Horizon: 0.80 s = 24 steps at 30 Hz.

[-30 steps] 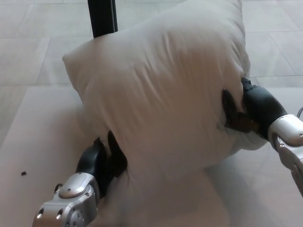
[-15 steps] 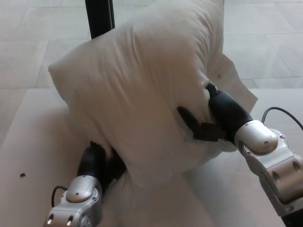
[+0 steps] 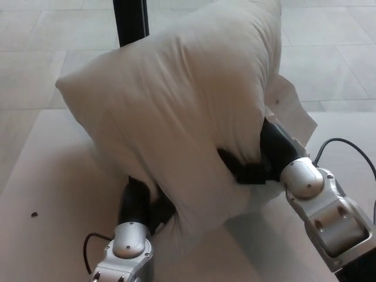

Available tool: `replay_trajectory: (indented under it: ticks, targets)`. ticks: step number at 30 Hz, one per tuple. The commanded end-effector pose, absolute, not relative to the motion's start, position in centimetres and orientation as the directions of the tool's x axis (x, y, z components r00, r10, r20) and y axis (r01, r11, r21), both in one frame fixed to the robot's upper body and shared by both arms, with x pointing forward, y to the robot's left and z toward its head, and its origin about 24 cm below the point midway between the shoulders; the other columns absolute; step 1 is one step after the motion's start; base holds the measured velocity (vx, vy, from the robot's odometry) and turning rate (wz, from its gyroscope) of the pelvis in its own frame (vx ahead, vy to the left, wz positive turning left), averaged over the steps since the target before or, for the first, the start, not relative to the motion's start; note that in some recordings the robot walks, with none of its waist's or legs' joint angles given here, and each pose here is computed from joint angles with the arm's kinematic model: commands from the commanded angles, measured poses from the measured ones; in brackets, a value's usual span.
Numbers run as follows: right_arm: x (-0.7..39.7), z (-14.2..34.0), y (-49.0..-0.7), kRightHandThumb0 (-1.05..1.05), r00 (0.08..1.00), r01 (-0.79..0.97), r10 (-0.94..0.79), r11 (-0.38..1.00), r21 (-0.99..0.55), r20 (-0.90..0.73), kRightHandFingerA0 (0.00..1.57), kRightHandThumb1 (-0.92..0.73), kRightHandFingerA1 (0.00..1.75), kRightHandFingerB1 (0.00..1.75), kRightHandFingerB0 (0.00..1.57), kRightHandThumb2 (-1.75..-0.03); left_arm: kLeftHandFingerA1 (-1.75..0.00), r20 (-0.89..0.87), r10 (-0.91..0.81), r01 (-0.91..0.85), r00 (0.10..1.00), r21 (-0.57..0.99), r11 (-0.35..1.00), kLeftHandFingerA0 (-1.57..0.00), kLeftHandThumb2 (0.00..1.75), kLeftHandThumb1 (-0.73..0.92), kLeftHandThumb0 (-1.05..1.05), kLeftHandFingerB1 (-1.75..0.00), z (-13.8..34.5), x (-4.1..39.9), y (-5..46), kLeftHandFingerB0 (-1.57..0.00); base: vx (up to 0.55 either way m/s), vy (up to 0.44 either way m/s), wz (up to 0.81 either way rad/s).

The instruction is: The robot uses its left hand to press on the left side of the pillow kept in the middle of the desk and uses its right hand to lift up and the right side of the pillow and turn it over

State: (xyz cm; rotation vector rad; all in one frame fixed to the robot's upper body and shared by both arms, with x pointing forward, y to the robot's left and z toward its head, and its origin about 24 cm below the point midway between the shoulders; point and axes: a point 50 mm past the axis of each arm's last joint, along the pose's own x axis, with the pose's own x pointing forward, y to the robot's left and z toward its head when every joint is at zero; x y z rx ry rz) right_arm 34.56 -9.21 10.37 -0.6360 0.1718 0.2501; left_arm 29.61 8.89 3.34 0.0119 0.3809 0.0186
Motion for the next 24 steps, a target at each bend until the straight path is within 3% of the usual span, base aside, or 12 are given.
replay_trajectory:
  ticks: [1, 2, 4, 6, 7, 8, 10, 12, 14, 19, 20, 24]
  targets:
    - [26.6, 4.4, 5.3, -0.62, 0.578, -0.795, 0.698, 0.365, -0.485, -0.423, 0.44, -0.45, 0.80, 0.66, 0.34, -0.90, -0.35, -0.498, -0.361, 0.286, 0.788, -0.222, 0.932, -0.09, 1.06, 0.77, -1.03, -0.05, 0.5, 24.9, -3.2, 0.00, 0.00, 0.000, 0.00]
    - [26.2, 3.9, 5.4, -0.59, 0.569, -0.799, 0.703, 0.351, -0.488, -0.426, 0.61, -0.60, 1.13, 0.65, 0.36, -0.58, -0.43, -0.501, -0.360, 0.281, 0.787, -0.228, 0.932, 0.00, 0.67, 0.90, -0.79, 0.00, 0.1, 24.6, -3.3, 0.00, 0.00, 0.000, 0.00]
    - [25.3, 3.2, 5.9, -0.63, 0.532, -0.809, 0.724, 0.282, -0.515, -0.439, 0.65, -0.59, 1.01, 0.64, 0.36, -0.58, -0.31, -0.514, -0.338, 0.243, 0.789, -0.243, 0.939, -0.07, 1.08, 0.79, -1.05, -0.06, -0.5, 24.2, -3.3, 0.00, 0.00, 0.000, 0.00]
    - [24.7, 3.0, 6.2, -0.62, 0.502, -0.819, 0.746, 0.245, -0.519, -0.438, 0.69, -0.57, 1.14, 0.65, 0.41, -0.59, -0.32, -0.525, -0.335, 0.248, 0.782, -0.231, 0.941, -0.02, 1.09, 0.79, -1.04, -0.06, -1.0, 23.9, -3.3, 0.00, 0.00, 0.000, 0.00]
    - [24.3, 3.1, 6.4, -0.60, 0.478, -0.820, 0.766, 0.212, -0.532, -0.431, 0.49, -0.57, 0.95, 0.65, 0.40, -0.58, -0.36, -0.526, -0.335, 0.253, 0.782, -0.224, 0.941, -0.06, 1.09, 0.78, -1.05, -0.07, -1.2, 23.8, -3.3, 0.00, 0.00, 0.000, 0.00]
    - [23.6, 3.3, 6.9, -0.65, 0.441, -0.839, 0.773, 0.176, -0.515, -0.455, 0.25, -0.57, 1.04, 0.65, 0.44, -0.56, -0.52, -0.526, -0.333, 0.257, 0.783, -0.215, 0.942, -0.03, 0.66, 0.90, -0.82, 0.00, -1.4, 23.6, -3.4, 0.00, 0.00, 0.000, 0.00]
    - [23.3, 3.5, 7.2, -0.64, 0.418, -0.837, 0.780, 0.133, -0.530, -0.465, 0.20, -0.58, 1.00, 0.66, 0.43, -0.56, -0.52, -0.524, -0.333, 0.263, 0.784, -0.205, 0.943, -0.04, 0.67, 0.91, -0.84, 0.00, -1.3, 23.7, -3.6, 0.00, 0.00, 0.000, 0.00]
    - [22.8, 3.5, 7.5, -0.68, 0.393, -0.839, 0.787, 0.095, -0.535, -0.476, 0.25, -0.43, 0.78, 0.68, 0.40, -0.86, -0.49, -0.526, -0.334, 0.269, 0.782, -0.198, 0.943, -0.04, 0.67, 0.91, -0.84, 0.00, -1.4, 23.6, -3.7, 0.00, 0.00, 0.000, 0.00]
    - [22.1, 3.5, 8.1, -0.61, 0.331, -0.847, 0.819, 0.038, -0.531, -0.469, 0.54, -0.56, 0.98, 0.64, 0.46, -0.57, -0.45, -0.522, -0.352, 0.296, 0.777, -0.190, 0.936, -0.04, 1.00, 0.72, -0.91, 0.00, -1.7, 23.3, -3.8, 0.00, 0.00, 0.000, 0.00]
    - [21.9, 3.2, 8.2, -0.61, 0.312, -0.842, 0.804, -0.012, -0.539, -0.505, 0.58, -0.57, 0.87, 0.61, 0.47, -0.58, -0.53, -0.529, -0.340, 0.298, 0.778, -0.166, 0.940, -0.08, 0.66, 0.88, -0.85, 0.00, -2.2, 23.2, -3.7, 0.00, 0.00, 0.000, 0.00]
    - [22.0, 3.0, 8.1, -0.61, 0.309, -0.845, 0.804, -0.013, -0.534, -0.509, 0.54, -0.56, 0.92, 0.60, 0.47, -0.57, -0.52, -0.527, -0.346, 0.308, 0.776, -0.162, 0.938, -0.15, 1.10, 0.73, -0.99, -0.12, -2.2, 23.2, -3.7, 0.00, 0.00, 0.000, 0.00]
    - [22.1, 2.8, 7.7, -0.63, 0.305, -0.859, 0.802, -0.002, -0.512, -0.514, 0.41, -0.58, 0.85, 0.65, 0.43, -0.57, -0.51, -0.535, -0.355, 0.333, 0.767, -0.141, 0.932, -0.13, 1.10, 0.76, -1.04, -0.06, -2.5, 23.0, -3.7, 0.00, 0.00, 0.000, 0.00]
